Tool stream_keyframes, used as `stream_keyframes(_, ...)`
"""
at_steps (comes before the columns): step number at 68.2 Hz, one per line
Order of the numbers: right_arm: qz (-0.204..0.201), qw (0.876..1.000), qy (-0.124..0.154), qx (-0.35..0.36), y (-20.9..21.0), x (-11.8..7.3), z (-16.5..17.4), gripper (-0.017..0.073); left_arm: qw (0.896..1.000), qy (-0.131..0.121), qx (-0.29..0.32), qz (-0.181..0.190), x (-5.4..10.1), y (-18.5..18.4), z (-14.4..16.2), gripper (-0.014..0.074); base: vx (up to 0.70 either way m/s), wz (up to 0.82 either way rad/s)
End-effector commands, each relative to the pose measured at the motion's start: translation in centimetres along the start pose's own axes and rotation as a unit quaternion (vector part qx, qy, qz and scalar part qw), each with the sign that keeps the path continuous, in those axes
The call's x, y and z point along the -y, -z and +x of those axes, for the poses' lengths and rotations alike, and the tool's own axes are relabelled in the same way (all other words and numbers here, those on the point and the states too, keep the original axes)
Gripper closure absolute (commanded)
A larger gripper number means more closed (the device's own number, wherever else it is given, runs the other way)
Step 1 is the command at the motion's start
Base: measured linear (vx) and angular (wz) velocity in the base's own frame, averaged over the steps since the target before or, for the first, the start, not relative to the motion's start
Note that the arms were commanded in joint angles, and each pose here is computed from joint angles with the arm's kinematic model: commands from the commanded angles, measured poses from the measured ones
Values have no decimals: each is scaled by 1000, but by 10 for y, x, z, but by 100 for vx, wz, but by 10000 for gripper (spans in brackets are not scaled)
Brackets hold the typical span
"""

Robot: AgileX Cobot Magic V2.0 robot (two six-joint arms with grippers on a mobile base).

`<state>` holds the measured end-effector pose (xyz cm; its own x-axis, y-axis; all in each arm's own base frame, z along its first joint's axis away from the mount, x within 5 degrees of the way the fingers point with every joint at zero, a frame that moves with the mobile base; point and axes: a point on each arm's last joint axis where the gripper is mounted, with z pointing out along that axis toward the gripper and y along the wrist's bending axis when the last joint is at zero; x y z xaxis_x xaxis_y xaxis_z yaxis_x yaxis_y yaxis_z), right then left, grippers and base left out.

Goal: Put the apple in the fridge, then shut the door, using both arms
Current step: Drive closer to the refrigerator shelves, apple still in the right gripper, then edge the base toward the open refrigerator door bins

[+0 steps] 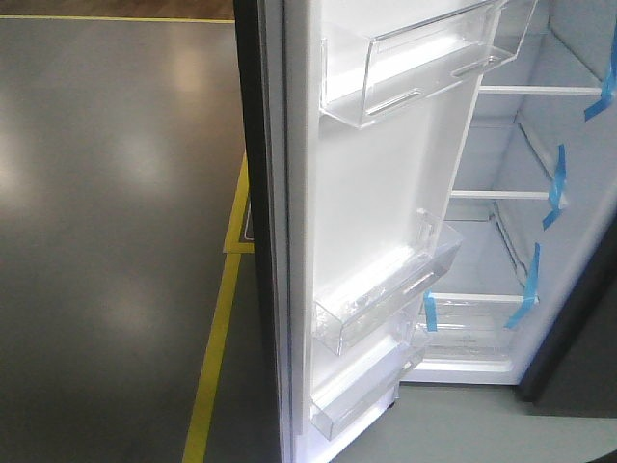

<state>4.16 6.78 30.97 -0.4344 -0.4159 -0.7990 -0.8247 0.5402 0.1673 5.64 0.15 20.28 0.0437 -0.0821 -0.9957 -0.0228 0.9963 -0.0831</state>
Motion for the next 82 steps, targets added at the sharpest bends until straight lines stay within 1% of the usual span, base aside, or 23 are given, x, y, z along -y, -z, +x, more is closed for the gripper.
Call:
stream_keyframes(1, -6, 999, 1, 39, 4, -2, -12, 426, 999, 5, 30, 7, 0, 0, 2, 599, 7, -2)
stream_keyframes(82, -7, 999, 1, 37, 4, -3, -12, 426, 999, 5, 30, 7, 0, 0, 2, 599, 7, -1)
